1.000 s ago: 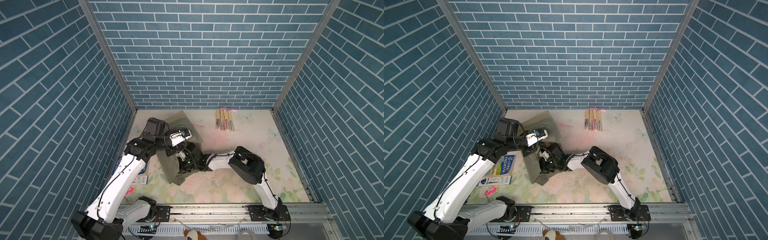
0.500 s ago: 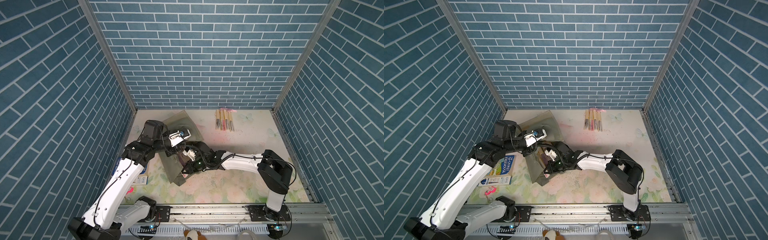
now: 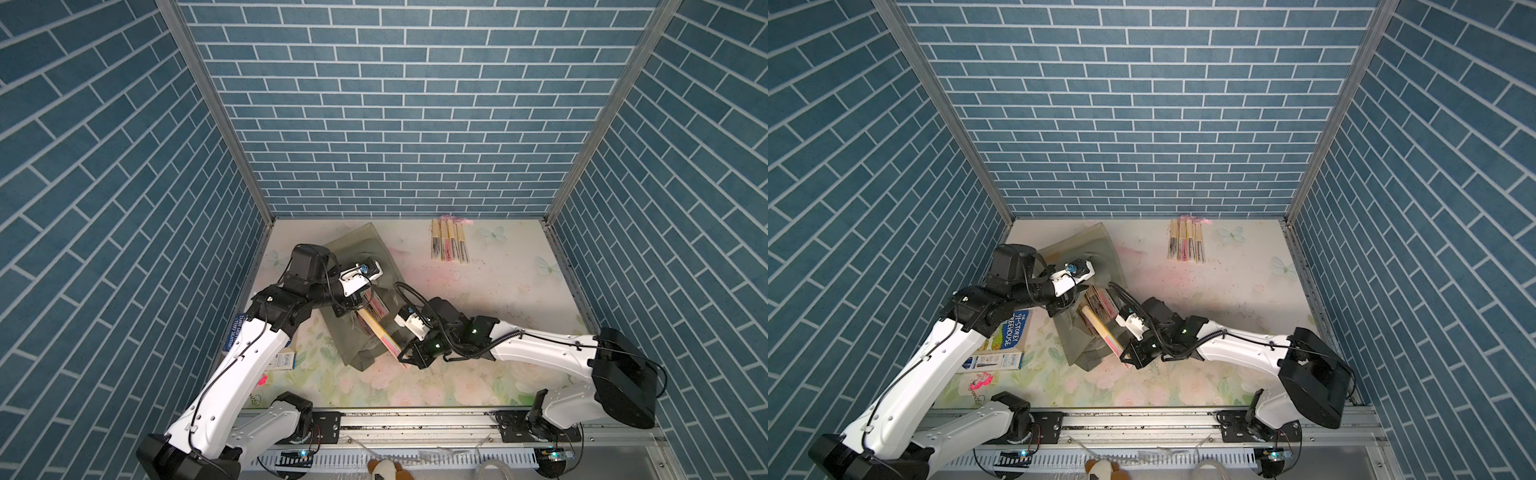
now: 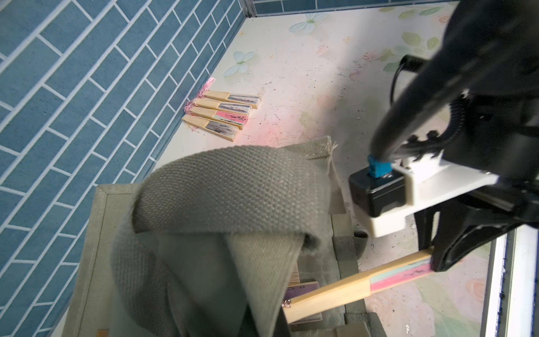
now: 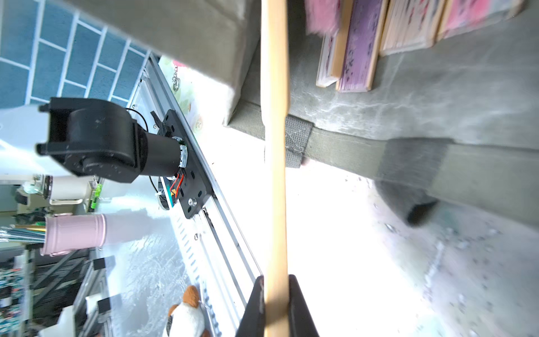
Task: Take out the folding fans from the tote bags
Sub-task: Pick up the folding fan from the canvas bag.
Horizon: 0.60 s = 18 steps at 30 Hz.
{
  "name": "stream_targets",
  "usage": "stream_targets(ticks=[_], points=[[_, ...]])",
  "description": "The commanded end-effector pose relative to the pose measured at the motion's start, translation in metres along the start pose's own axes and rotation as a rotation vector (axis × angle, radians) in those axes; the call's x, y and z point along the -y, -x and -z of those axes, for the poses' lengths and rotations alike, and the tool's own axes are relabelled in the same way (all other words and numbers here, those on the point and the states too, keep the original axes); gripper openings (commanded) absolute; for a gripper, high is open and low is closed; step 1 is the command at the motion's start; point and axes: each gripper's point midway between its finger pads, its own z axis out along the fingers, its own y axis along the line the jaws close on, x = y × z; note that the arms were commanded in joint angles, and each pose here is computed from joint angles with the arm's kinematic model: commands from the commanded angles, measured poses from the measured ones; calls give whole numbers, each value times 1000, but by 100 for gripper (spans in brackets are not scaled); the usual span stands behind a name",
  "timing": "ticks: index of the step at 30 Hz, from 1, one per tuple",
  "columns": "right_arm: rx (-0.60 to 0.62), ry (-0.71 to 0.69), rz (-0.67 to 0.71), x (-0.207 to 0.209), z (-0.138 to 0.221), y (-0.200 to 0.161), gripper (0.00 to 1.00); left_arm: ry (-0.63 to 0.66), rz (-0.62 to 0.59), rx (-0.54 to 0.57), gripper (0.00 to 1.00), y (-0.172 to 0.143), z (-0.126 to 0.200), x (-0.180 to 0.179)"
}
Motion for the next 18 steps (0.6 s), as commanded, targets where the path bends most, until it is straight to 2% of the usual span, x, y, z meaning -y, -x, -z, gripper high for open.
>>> stream_targets(ticks=[1,6,11,18], points=[[41,-47,79,8,14,-6,0,28,2,33,0,5,0,-3],[74,-130,104,21,32,-17,0,58,21,37,0,5,-3,-9],[134,-117,172,14,51,-23,0,124,34,21,0,4,-2,-22],[335,-77,300,-4,85,-13,0,125,32,12,0,3,-5,-23]])
